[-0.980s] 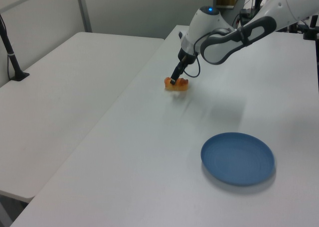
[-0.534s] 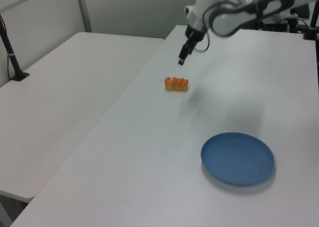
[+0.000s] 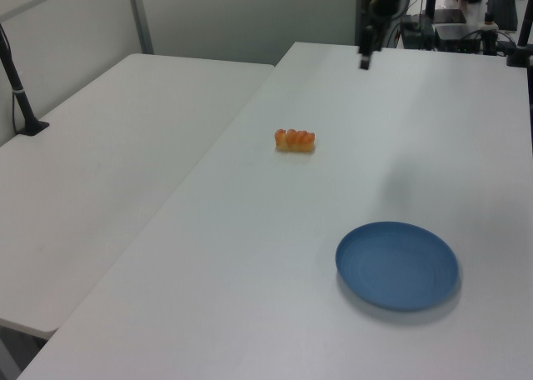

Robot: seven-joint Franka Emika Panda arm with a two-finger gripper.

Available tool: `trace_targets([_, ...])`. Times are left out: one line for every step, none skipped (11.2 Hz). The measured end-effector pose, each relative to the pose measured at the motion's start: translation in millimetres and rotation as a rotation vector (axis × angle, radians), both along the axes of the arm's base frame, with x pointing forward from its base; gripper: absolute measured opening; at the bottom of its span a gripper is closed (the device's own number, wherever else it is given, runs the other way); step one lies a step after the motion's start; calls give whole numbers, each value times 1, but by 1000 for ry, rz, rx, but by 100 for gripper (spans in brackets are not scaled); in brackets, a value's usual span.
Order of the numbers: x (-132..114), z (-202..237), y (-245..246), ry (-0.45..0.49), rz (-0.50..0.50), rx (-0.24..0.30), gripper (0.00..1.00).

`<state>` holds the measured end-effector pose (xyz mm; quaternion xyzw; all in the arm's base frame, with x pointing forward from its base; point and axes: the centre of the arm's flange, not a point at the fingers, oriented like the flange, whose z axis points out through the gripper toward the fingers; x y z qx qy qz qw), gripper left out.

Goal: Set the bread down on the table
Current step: 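Open the gripper and raise it away from the bread roll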

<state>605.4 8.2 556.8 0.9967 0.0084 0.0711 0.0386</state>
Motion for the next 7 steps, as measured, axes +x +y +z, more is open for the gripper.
trace_targets([-21,9,2,30,0,-2,100])
trace_targets([-39,16,2,61,-1,-4,100])
trace_targets([-51,23,0,87,-8,-5,100])
trace_targets([-61,30,-4,106,-16,-4,100])
trace_targets([-68,35,-9,114,-25,-3,100])
trace_targets([-71,37,-13,122,-34,-2,100])
trace_targets([-72,37,-15,125,-39,0,100])
